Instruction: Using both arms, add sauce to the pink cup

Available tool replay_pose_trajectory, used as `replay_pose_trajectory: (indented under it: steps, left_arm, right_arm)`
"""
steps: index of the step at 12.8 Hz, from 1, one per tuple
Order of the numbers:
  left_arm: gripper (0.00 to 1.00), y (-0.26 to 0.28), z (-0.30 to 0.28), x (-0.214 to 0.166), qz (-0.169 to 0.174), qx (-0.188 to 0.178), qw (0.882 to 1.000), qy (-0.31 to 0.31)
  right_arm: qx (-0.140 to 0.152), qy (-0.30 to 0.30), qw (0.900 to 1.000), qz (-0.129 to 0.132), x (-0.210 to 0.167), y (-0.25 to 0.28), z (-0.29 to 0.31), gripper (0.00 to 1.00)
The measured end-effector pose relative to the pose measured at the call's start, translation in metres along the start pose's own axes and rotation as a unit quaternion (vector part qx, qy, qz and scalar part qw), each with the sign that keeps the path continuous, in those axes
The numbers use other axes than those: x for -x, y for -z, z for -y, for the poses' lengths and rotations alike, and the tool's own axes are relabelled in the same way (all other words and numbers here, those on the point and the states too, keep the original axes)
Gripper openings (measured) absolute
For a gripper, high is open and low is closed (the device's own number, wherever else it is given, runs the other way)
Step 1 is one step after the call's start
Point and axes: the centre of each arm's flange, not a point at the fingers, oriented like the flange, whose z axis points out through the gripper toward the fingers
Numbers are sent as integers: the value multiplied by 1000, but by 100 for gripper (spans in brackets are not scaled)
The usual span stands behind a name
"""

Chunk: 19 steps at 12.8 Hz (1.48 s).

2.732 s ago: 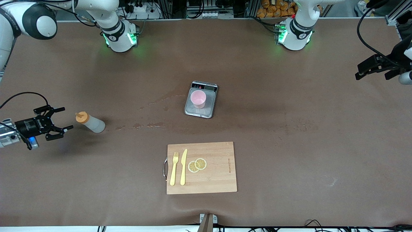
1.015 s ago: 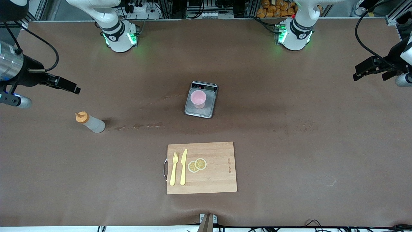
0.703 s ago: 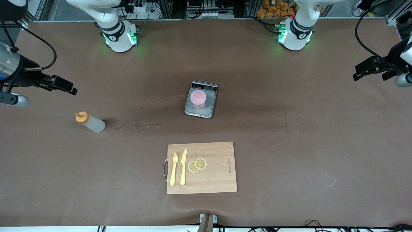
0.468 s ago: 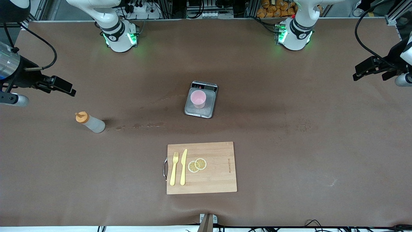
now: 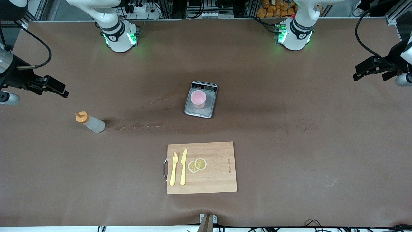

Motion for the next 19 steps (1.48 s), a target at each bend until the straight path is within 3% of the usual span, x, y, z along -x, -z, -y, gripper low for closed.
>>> replay_pose_trajectory:
  steps: [2,6,19]
  left_arm:
    - [100,0,0,0,0,0,1000,0]
    - [100,0,0,0,0,0,1000,0]
    - [100,11,-2,0,-13,0,1000,-5]
  right_arm:
    - [14,5,1000,-17,-2,4,-2,100]
    - [26,15,999,-27,-3,6,-4,100]
    - [28,20,999,-31,-3,8,-5,100]
